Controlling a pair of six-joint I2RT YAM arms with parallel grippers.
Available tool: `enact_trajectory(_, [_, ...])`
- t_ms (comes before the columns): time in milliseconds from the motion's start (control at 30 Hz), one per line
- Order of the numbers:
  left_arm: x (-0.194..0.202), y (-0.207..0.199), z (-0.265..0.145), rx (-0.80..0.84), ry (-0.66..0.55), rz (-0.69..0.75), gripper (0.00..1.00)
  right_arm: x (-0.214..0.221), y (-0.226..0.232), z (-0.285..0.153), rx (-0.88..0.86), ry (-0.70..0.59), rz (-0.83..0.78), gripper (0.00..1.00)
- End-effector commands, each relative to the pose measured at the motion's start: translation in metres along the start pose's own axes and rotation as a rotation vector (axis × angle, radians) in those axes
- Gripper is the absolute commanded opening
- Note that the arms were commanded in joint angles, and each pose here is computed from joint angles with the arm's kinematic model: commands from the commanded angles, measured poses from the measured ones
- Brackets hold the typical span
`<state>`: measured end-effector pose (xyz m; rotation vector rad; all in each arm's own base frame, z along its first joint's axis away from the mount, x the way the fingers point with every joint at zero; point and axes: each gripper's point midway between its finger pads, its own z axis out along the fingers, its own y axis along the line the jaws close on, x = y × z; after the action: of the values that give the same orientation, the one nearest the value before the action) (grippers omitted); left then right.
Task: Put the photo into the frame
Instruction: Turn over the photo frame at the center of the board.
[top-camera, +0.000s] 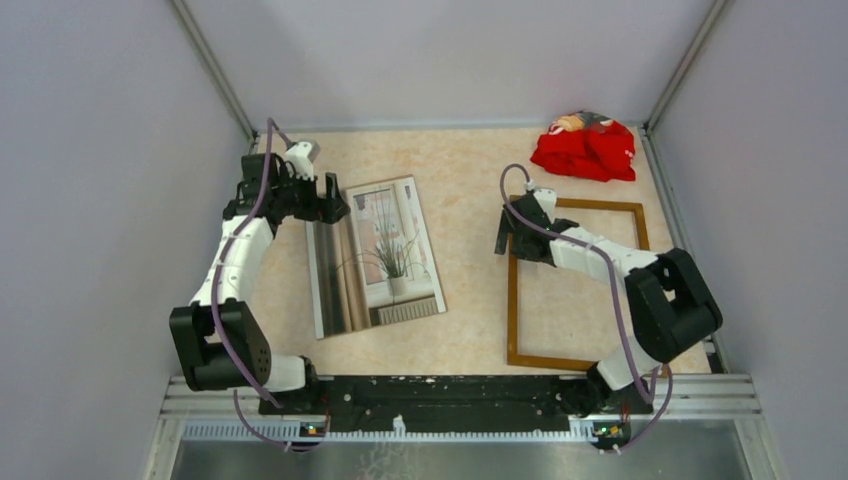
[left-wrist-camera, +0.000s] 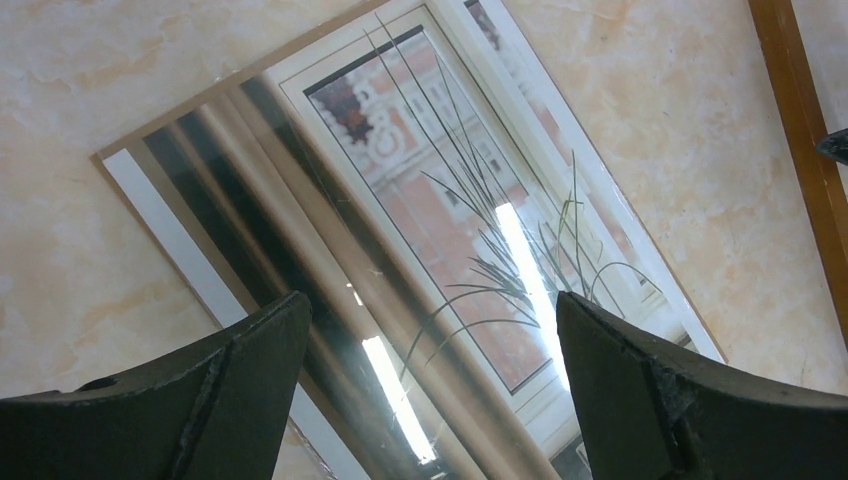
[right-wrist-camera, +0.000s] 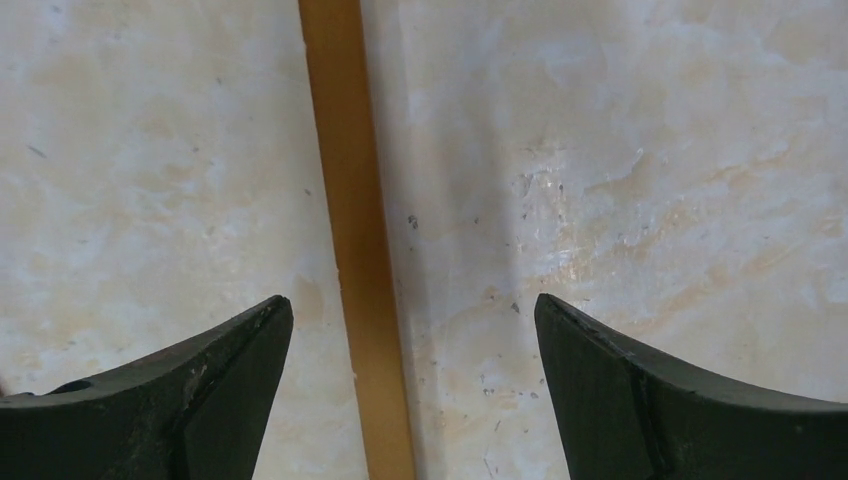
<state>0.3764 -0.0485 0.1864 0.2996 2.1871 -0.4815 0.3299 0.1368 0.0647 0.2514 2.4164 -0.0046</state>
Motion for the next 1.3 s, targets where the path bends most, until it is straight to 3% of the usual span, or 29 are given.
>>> enact_trajectory(0, [-0.006, -0.008, -0.004, 0.046, 0.007, 0.008, 0.99, 0.016, 0.009, 0.013, -0.006, 0.037, -0.011, 0.89])
enact_trajectory(167, [0.004, -0.010, -0.004, 0.053, 0.034, -0.019, 0.99, 0.035, 0.012, 0.025, 0.002, 0.066, -0.041, 0.79])
enact_trajectory(267, [0.006, -0.011, -0.007, 0.049, 0.038, -0.019, 0.99, 0.041, 0.012, 0.030, -0.007, 0.076, -0.046, 0.67])
enact_trajectory(433, [0.003, -0.014, -0.014, 0.046, 0.028, -0.008, 0.99, 0.046, 0.018, 0.033, -0.034, 0.093, -0.050, 0.32])
enact_trajectory(633, [-0.001, -0.021, -0.021, 0.056, 0.017, -0.007, 0.99, 0.027, 0.044, 0.014, -0.111, 0.093, -0.031, 0.00])
enact_trajectory(933, [-0.002, -0.029, -0.027, 0.073, 0.005, -0.006, 0.99, -0.056, 0.141, -0.102, -0.508, 0.013, 0.086, 0.00])
enact_trajectory(1267, [0.002, -0.051, -0.032, 0.121, 0.001, -0.003, 0.99, -0.100, 0.192, -0.201, -0.890, 0.052, 0.247, 0.00])
